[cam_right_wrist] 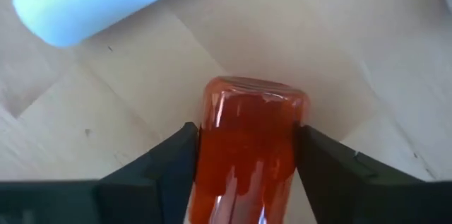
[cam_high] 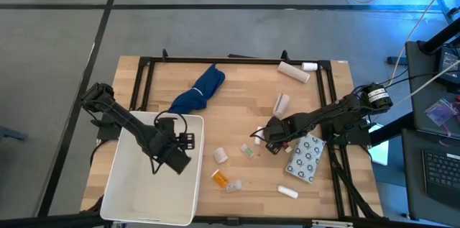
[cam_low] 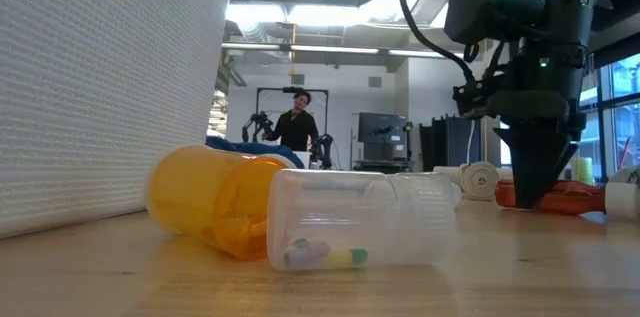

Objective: Pick & place medical supplies in basket/bin
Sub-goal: Put the red medicine bottle into the white bin

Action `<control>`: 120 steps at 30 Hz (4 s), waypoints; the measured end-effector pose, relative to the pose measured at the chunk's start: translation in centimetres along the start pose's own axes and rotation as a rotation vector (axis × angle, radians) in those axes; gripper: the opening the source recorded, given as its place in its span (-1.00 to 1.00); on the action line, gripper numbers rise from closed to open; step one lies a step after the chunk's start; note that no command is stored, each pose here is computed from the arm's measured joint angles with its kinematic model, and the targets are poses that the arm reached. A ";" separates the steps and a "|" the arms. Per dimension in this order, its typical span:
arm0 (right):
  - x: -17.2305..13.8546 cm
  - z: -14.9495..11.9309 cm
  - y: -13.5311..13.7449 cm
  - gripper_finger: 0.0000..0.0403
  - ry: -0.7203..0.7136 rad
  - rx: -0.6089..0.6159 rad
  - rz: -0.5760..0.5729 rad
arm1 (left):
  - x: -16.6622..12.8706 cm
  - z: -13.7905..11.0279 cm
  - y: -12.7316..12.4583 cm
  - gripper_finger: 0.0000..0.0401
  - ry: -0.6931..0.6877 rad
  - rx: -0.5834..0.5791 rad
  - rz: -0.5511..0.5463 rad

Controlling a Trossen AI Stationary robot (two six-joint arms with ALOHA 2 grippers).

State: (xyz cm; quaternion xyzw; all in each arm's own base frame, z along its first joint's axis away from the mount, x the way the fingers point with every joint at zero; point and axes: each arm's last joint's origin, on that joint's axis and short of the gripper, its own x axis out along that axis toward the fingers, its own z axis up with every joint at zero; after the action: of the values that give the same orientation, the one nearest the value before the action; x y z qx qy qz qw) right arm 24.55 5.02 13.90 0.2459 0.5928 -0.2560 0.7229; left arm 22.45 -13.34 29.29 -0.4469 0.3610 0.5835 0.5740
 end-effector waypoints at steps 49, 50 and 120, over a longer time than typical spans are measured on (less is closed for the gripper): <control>-31.1 7.5 1.0 -0.20 -1.499 -0.390 0.908 | -11.8 7.1 -13.9 0.26 -0.633 0.688 -0.961; -31.1 7.5 1.0 -0.20 -1.498 -0.390 0.908 | -11.8 7.2 -14.2 0.26 -0.640 0.692 -0.975; -25.9 5.5 -1.7 0.75 -0.965 -0.437 0.426 | -8.7 2.7 -2.5 -0.42 0.197 0.135 -0.282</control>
State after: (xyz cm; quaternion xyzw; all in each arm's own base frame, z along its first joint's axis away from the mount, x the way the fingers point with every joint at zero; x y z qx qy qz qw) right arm 23.17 2.17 40.28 0.0598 0.1720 -0.0592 0.9815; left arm 24.12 -13.67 38.62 -0.5083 0.3878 0.4251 0.6407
